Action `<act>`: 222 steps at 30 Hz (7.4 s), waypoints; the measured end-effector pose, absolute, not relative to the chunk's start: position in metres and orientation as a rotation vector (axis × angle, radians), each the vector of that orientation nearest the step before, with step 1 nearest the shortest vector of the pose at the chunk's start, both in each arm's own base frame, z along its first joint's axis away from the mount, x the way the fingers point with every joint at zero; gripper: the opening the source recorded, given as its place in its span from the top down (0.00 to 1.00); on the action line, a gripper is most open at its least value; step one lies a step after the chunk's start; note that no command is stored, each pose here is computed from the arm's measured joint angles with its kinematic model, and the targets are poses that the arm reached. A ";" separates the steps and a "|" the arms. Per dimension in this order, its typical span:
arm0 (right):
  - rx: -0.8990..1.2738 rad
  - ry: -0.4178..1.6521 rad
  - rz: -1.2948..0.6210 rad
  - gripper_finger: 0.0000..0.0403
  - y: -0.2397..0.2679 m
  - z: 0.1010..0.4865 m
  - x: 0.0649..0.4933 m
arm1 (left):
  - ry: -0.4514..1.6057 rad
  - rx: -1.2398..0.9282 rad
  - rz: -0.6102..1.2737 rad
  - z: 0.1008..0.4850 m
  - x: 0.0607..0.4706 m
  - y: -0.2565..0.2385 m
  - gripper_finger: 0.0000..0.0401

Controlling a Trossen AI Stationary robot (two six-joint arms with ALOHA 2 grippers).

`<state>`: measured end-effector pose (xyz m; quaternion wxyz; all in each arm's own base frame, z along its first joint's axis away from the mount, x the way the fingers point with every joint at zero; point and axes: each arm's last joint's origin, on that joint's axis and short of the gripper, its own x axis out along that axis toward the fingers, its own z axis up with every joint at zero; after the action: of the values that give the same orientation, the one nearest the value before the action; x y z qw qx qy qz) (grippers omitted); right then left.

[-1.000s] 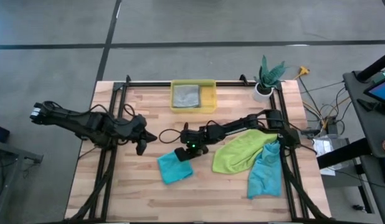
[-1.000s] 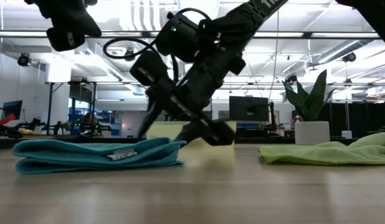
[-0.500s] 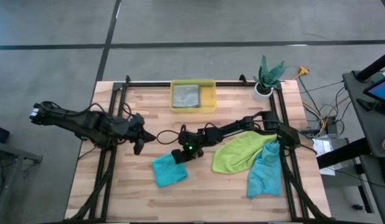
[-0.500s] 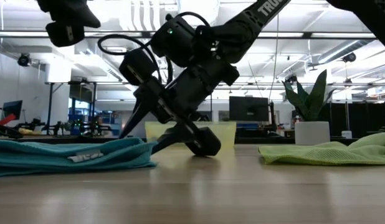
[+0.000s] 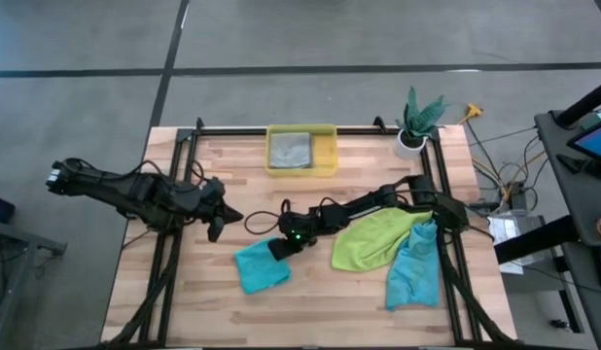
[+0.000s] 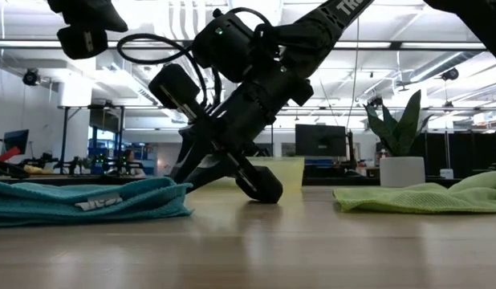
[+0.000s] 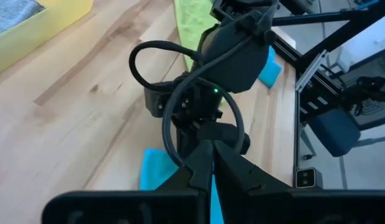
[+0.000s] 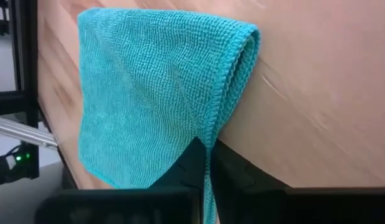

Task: Fold microfiber towels
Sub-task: Stack the blue microfiber cloth on the gray microfiber cloth in the bin

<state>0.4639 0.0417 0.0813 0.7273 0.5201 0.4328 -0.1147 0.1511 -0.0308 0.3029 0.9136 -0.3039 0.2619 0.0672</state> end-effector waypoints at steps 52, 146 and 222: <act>0.436 0.894 -0.518 0.98 -0.189 0.259 0.423 | 0.541 -0.594 0.140 0.302 0.152 -0.031 1.00; 0.610 0.849 -0.322 0.57 -0.241 0.221 0.393 | 0.379 -0.557 0.266 0.311 0.175 -0.031 1.00; 0.718 0.837 -0.310 0.43 -0.303 0.167 0.370 | 0.347 -0.262 0.573 0.428 0.253 0.046 1.00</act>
<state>0.3705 -0.3030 0.1670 0.8403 0.3398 0.3962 -0.1467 0.2531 0.0458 0.4282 0.9360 -0.1283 0.1700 0.2802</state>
